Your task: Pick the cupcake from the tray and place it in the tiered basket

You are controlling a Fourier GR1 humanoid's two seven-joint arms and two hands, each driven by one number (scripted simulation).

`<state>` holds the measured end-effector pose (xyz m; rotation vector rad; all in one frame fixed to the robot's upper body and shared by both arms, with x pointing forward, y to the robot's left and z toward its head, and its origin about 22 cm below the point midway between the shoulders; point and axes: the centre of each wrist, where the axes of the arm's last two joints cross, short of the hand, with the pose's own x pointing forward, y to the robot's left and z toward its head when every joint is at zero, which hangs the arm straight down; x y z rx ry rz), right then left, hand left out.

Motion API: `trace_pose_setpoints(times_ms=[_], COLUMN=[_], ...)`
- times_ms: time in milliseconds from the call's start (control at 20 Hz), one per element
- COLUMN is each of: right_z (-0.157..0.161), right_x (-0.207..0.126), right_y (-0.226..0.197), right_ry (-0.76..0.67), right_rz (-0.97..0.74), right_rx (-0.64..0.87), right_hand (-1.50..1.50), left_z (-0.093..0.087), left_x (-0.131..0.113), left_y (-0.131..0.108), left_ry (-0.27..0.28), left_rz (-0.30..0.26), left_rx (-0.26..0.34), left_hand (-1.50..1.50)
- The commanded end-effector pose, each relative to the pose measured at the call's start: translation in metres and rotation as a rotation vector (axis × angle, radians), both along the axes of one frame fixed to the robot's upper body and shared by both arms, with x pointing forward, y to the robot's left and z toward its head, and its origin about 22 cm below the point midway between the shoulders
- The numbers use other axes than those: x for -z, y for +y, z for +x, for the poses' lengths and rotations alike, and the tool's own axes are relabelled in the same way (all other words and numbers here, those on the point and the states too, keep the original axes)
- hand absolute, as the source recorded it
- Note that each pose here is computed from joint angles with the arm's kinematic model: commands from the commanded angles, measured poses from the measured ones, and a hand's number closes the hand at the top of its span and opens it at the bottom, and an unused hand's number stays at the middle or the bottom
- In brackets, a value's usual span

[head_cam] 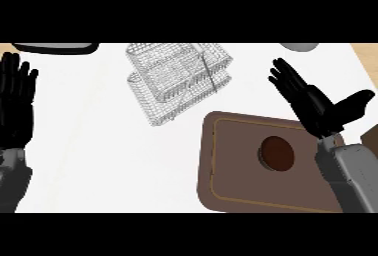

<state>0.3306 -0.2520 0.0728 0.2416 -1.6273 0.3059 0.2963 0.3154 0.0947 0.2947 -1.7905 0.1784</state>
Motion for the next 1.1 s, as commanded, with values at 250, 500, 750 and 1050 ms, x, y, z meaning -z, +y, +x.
trace_pose_setpoints(times_ms=[250,500,750,1050], right_z=[-0.012,-0.021,-0.037,-0.038], right_x=[-0.082,-0.016,-0.049,-0.099], right_y=[0.108,0.072,0.045,0.029], right_ry=[-0.334,-0.117,-0.211,-0.061], right_rz=[0.157,-0.030,-0.145,-0.776], right_rx=[-0.645,0.072,-0.054,-0.153], right_hand=[1.50,-1.50,-1.50,-1.50], left_z=[-0.013,-0.031,-0.052,-0.045], left_x=[0.021,0.037,0.033,0.053], left_y=[-0.024,-0.045,-0.046,-0.043], left_ry=[0.048,0.096,0.081,0.112], left_rz=[0.421,0.435,0.462,0.474], left_rx=[0.290,0.332,0.347,0.315], left_hand=[0.00,0.00,0.00,0.00])
